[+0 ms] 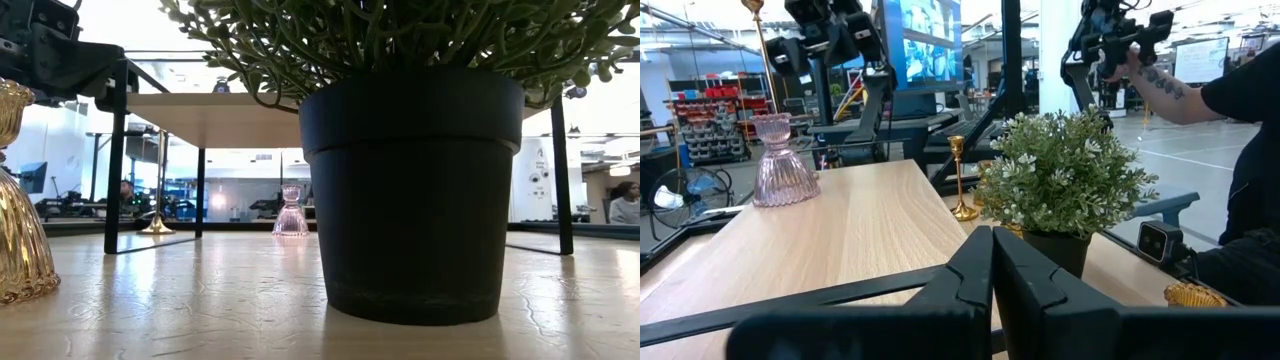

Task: Pick & Place candle stick holders
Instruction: Put the top gold candle holder on the shelf

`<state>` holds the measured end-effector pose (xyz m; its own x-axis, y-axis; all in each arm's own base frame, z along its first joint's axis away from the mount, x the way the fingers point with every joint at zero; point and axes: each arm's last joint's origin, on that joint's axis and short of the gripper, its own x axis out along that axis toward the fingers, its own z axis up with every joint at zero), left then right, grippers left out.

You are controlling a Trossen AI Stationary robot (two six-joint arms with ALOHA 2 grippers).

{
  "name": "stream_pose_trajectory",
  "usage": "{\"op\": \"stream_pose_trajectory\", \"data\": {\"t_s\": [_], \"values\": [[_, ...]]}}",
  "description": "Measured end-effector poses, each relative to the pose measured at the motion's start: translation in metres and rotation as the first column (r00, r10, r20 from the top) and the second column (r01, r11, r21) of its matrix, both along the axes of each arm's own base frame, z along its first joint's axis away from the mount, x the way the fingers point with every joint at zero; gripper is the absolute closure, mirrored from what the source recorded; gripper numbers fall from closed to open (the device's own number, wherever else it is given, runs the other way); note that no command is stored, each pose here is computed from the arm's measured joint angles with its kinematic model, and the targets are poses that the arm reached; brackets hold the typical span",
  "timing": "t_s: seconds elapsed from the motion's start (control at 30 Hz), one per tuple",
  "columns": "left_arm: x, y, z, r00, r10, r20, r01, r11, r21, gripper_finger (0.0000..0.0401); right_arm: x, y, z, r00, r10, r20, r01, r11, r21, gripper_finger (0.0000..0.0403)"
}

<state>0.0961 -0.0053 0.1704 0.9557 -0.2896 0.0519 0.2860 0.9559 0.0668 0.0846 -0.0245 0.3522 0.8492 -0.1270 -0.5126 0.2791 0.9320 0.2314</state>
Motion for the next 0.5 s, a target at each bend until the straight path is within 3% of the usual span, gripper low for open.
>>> {"op": "stream_pose_trajectory", "data": {"t_s": [0.23, 0.5], "values": [[0.000, 0.000, 0.000, 1.000, 0.000, 0.000, 0.000, 1.000, 0.000, 0.0389, -0.012, 0.004, -0.008, 0.996, 0.019, -0.092, -0.019, 1.000, -0.002, 0.0245], [0.000, 0.000, 0.000, 1.000, 0.000, 0.000, 0.000, 1.000, 0.000, 0.0389, -0.016, 0.004, -0.009, 0.993, -0.004, -0.115, -0.005, 0.997, -0.076, 0.0378]]}}
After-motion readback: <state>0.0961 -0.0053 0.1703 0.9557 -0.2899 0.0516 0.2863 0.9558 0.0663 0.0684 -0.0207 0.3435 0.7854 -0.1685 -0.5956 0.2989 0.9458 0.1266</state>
